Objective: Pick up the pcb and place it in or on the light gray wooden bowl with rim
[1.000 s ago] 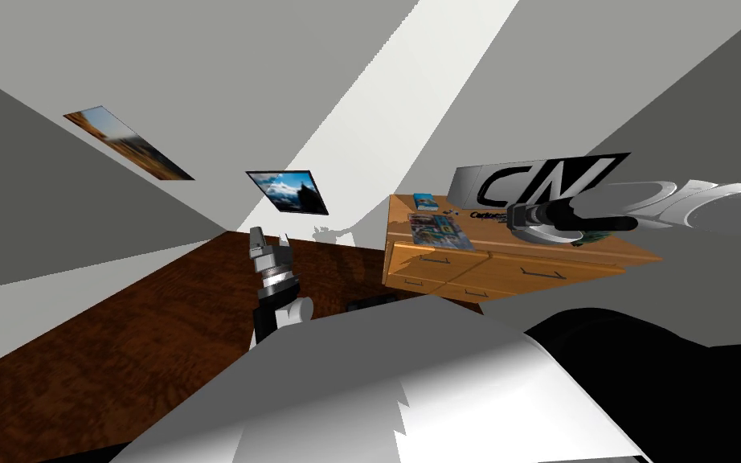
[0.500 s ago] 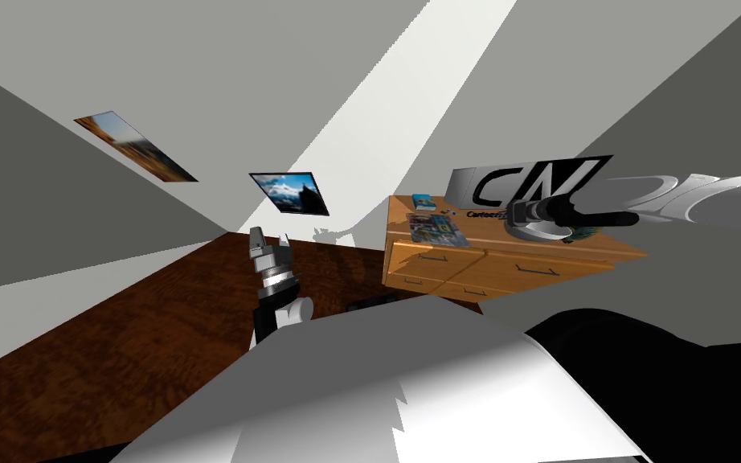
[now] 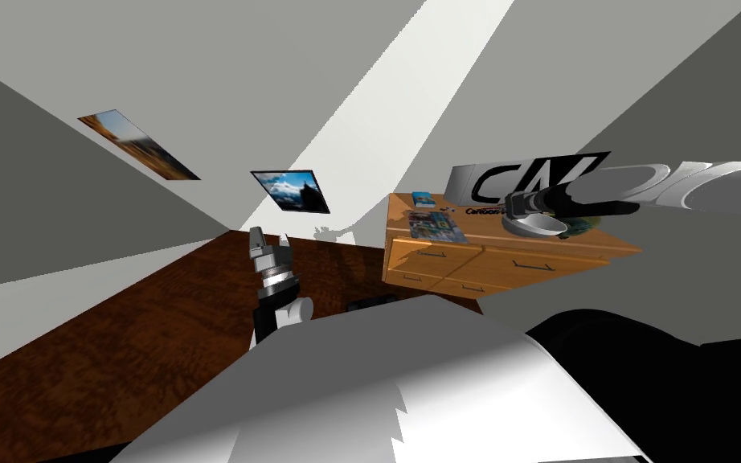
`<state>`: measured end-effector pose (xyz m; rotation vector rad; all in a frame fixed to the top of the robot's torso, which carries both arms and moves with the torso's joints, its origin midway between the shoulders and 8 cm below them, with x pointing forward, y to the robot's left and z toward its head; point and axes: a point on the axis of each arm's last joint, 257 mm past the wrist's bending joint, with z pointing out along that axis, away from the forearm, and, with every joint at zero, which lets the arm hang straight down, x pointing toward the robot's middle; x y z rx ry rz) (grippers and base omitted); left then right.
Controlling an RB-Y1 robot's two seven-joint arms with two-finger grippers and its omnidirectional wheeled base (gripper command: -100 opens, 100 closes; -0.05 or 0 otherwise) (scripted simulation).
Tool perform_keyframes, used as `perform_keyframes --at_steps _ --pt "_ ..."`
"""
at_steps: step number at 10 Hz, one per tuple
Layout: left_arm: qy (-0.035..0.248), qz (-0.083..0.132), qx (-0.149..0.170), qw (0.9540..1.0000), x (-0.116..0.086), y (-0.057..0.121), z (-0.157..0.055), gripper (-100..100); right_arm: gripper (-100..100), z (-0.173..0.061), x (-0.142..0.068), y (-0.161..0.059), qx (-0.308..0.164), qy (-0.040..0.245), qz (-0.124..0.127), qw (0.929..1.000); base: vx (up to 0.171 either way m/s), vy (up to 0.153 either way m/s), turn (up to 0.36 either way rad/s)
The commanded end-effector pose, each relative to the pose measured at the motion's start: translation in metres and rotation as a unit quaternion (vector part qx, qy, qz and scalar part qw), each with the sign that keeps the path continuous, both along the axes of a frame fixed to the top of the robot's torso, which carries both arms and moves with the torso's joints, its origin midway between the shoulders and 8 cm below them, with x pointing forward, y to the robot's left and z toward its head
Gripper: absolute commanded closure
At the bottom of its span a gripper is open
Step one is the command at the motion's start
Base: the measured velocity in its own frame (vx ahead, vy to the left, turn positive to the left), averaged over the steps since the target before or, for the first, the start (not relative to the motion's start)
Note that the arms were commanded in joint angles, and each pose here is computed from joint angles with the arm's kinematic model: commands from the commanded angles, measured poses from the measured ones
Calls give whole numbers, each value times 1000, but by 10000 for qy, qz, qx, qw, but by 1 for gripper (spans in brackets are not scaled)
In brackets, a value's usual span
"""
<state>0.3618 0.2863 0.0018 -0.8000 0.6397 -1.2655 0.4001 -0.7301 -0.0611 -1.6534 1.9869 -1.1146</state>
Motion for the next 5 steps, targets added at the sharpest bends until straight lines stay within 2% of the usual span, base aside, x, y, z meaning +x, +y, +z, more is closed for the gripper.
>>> perform_keyframes --at_steps 1,2,3,4,5 --pt "0 0 0 10000 0 0 0 0 100 18 12 2 -284 114 196 9993 -163 7 1" --pt "0 0 0 10000 0 0 0 0 100 18 11 1 -322 138 207 9992 -105 -18 -9" --pt "0 0 0 10000 0 0 0 0 100 18 12 2 -284 114 196 9993 -25 -20 -10" --pt "1 1 0 10000 0 0 0 0 100 29 22 7 -454 200 342 9982 -38 -18 -31" --pt "1 1 1 10000 0 0 0 0 100 29 22 7 -454 200 342 9982 -45 -17 -1"
